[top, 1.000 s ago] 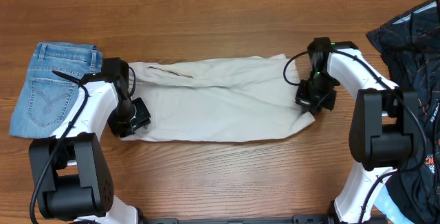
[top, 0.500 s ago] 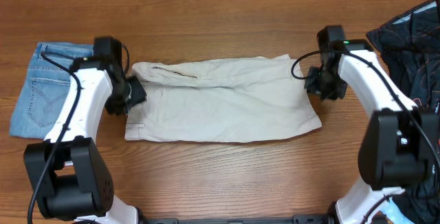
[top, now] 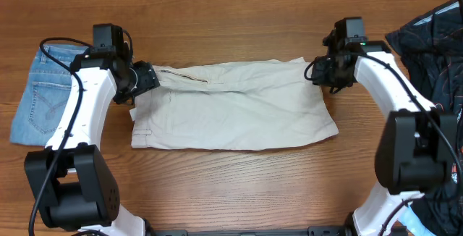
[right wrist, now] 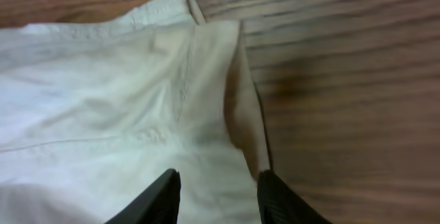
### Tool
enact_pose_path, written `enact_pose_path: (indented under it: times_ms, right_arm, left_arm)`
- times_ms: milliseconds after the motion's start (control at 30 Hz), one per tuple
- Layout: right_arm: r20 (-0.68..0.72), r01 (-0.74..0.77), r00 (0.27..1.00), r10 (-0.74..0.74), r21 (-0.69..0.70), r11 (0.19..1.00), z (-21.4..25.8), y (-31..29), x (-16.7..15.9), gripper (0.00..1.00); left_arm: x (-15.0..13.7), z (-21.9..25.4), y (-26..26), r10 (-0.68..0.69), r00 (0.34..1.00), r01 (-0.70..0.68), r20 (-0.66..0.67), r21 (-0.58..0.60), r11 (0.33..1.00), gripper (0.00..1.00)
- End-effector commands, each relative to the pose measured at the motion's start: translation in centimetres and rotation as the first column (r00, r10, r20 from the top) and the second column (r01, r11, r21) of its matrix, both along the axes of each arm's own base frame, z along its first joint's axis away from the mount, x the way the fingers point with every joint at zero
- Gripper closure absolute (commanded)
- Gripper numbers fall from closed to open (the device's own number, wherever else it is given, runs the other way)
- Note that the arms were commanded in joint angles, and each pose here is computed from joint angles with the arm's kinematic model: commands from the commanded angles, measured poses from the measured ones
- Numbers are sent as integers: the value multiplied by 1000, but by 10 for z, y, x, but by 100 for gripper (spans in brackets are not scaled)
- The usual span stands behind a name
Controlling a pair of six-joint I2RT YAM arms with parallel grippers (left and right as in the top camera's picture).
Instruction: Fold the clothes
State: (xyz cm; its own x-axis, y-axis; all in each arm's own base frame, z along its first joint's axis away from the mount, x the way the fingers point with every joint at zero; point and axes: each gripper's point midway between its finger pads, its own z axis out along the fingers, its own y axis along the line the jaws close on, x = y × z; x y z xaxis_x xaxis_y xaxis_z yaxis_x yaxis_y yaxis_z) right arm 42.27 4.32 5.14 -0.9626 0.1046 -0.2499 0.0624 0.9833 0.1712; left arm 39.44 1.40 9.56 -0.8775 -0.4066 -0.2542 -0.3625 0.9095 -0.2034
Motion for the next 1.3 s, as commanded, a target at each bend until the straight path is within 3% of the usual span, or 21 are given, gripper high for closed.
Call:
enact_pose_path:
  times_ms: [0,100,200,500,533,567,600,1000,1267]
  right_arm:
    - [-7,-60,998,60,23,998,-22,7,9,60]
    - [0,-60,998,60,23,998,-31,7,14,65]
    - [15,-60,998,60,23,998,-31,7,18,96]
    - [186,-63,981,59,20,998,36,8,41,96]
    - [192,-63,980,58,20,998,40,8,42,93]
    - [193,-63,979,58,20,998,42,8,41,73]
    - [187,-62,981,58,20,998,42,8,40,69]
    - [3,-68,998,67,16,998,-33,6,19,68]
    - [0,-92,996,92,10,996,-44,6,21,67]
  left_arm:
    - [8,-3,-4,-43,999,43,13,9,999,22]
    - [9,-5,-4,-43,999,43,13,9,999,22]
    - [8,-6,-4,-43,999,43,11,9,999,22]
    - [9,-6,-1,-37,999,37,10,27,999,23]
    - [9,-6,-1,-37,999,37,10,27,999,23]
    - [9,-6,-1,-37,999,37,10,27,999,23]
    - [8,-6,-1,-37,999,37,9,27,999,23]
    - [8,-6,-1,-37,999,37,9,27,999,23]
    - [8,-6,-1,-37,999,37,9,26,999,23]
